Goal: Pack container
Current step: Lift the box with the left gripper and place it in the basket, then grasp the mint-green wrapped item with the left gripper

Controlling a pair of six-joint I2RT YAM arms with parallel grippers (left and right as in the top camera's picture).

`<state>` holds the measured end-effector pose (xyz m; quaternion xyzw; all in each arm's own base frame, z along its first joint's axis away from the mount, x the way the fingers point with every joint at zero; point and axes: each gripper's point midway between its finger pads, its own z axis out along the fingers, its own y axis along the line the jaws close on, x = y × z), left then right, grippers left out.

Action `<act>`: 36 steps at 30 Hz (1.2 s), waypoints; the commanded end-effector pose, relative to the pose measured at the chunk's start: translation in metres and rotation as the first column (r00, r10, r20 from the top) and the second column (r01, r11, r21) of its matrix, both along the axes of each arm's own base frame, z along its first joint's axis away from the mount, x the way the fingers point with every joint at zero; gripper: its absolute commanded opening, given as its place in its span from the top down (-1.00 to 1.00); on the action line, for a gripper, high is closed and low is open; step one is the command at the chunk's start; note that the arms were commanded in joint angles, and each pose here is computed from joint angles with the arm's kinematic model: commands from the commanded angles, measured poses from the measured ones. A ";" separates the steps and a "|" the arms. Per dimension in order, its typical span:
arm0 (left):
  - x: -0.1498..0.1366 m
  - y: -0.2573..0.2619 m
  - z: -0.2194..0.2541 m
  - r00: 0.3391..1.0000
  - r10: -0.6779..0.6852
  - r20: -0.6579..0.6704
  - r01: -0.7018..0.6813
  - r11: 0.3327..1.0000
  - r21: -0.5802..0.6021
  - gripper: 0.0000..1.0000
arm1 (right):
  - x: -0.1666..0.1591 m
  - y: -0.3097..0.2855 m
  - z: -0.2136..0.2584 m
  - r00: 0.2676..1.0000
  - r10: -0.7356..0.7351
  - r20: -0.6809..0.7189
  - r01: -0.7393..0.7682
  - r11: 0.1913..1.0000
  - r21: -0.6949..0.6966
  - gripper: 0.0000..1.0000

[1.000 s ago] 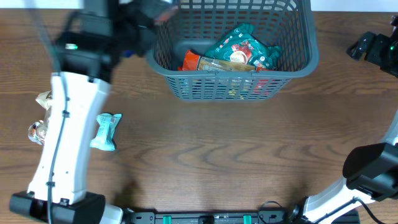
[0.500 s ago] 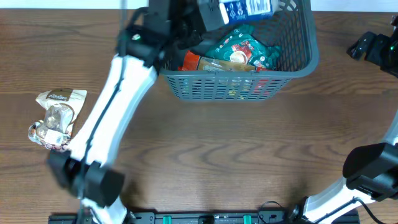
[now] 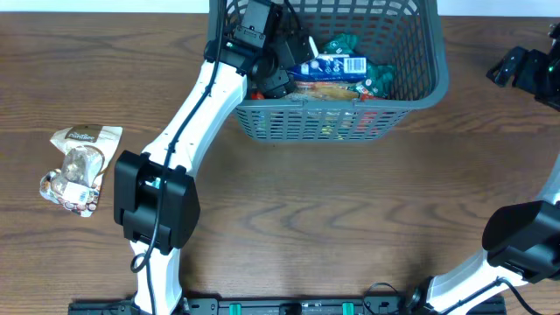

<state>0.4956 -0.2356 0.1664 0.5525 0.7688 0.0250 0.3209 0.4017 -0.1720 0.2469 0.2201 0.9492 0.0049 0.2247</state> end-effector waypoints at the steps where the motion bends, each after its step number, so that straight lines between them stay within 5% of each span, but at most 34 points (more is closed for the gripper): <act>1: 0.004 0.010 0.035 0.996 0.048 0.075 -0.048 0.999 -0.003 -0.97 | -0.001 -0.003 -0.005 1.000 -0.002 -0.013 0.002 1.000 0.002 -0.99; 7: 0.000 0.026 0.102 0.968 0.103 0.227 -0.100 0.995 -0.026 -0.97 | -0.001 -0.003 -0.005 1.000 -0.002 -0.013 0.002 1.000 0.001 -0.98; 16: -0.030 0.067 0.245 0.828 0.269 0.492 -0.190 0.960 -0.205 -0.97 | 0.000 -0.002 -0.005 1.000 0.000 -0.011 0.000 1.000 0.005 -0.98; 19: -0.042 0.118 0.263 0.725 0.539 0.430 -0.420 0.840 -0.344 -0.97 | 0.000 -0.002 -0.005 1.000 0.000 -0.011 0.000 1.000 0.005 -0.99; 23: -0.088 0.192 0.234 0.614 0.761 0.210 -0.686 0.646 -0.335 -0.97 | -0.001 -0.002 -0.005 1.000 0.000 -0.012 0.000 1.000 0.005 -0.98; 28: -0.157 0.281 0.186 0.253 0.963 -0.092 -0.944 0.225 -0.242 -0.97 | -0.001 -0.002 -0.005 1.000 0.000 -0.014 0.000 1.000 0.006 -0.99; 36: -0.213 0.308 0.123 0.114 0.946 -0.304 -0.993 0.099 -0.063 -0.97 | -0.001 -0.002 -0.005 1.000 0.000 -0.014 0.000 1.000 0.007 -0.98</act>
